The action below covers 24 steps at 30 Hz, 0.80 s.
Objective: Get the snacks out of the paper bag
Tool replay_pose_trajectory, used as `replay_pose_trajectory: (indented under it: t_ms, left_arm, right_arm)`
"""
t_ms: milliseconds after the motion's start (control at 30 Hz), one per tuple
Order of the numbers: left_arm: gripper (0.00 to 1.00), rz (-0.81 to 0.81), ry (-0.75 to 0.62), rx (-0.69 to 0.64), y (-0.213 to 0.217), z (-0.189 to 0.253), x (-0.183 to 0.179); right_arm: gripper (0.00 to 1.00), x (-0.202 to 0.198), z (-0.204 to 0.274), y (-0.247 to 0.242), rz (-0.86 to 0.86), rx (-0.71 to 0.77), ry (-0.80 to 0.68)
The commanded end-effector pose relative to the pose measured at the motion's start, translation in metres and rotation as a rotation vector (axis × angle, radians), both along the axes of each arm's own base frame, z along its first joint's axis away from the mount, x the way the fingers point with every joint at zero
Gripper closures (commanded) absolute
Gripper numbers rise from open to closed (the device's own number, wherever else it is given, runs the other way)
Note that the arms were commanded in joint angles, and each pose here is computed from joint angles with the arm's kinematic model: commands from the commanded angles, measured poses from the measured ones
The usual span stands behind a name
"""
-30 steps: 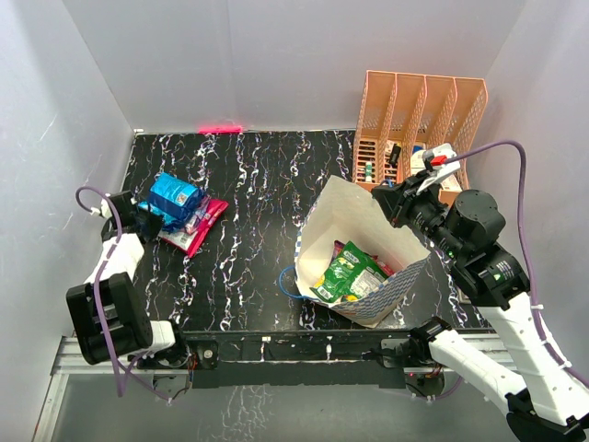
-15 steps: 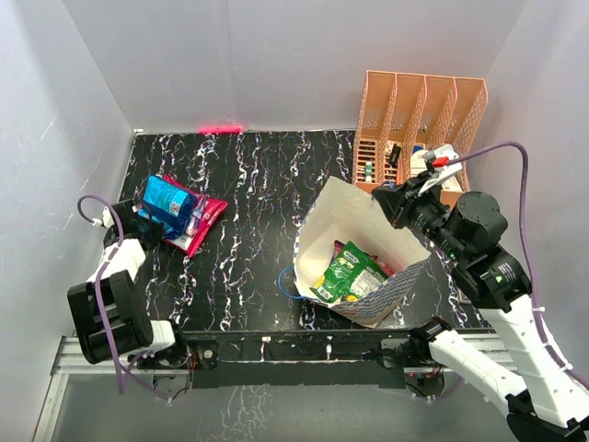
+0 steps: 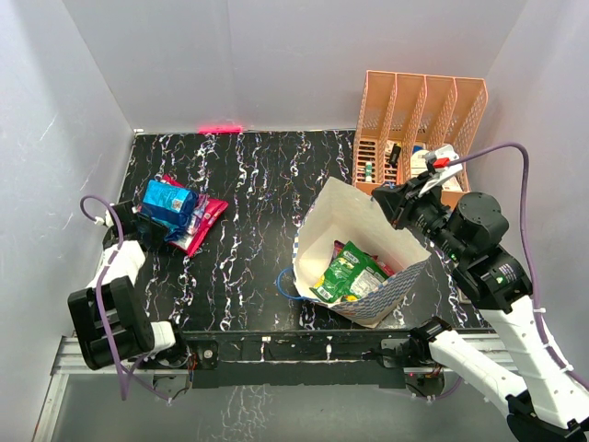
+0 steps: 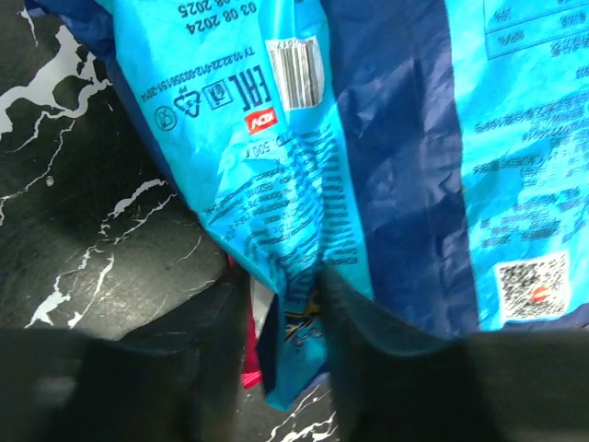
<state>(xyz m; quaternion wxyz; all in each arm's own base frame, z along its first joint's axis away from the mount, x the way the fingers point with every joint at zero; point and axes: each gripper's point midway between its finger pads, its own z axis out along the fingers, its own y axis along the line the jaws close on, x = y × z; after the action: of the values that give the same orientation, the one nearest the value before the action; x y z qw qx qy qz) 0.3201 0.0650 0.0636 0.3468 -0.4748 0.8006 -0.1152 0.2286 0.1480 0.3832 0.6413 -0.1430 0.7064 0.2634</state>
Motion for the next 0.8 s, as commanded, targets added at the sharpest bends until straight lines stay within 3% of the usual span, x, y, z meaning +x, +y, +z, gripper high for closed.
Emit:
replay_pose_trajectory:
  t_ms: [0,67,300,567,767]
  left_arm:
    - [0.58,-0.015,0.021,0.003,-0.004,0.006,-0.012]
    - [0.49,-0.020,0.012,0.024,-0.002,0.011,-0.014]
    - [0.33,-0.008,-0.008,0.072,0.002,0.035,-0.021]
    - [0.24,0.015,-0.050,0.146,0.013,0.068,-0.022]
    - [0.22,-0.101,-0.171,0.231,0.008,0.120,-0.003]
  right_arm:
    - [0.92,-0.005,0.020,-0.001,0.006,0.034,-0.061]
    - [0.92,-0.005,0.019,-0.001,0.006,0.035,-0.060]
    - [0.92,-0.004,0.018,0.002,0.017,0.032,-0.056]
    - [0.92,-0.004,0.018,0.001,0.015,0.031,-0.059]
    - [0.92,-0.002,0.017,0.002,0.018,0.028,-0.056]
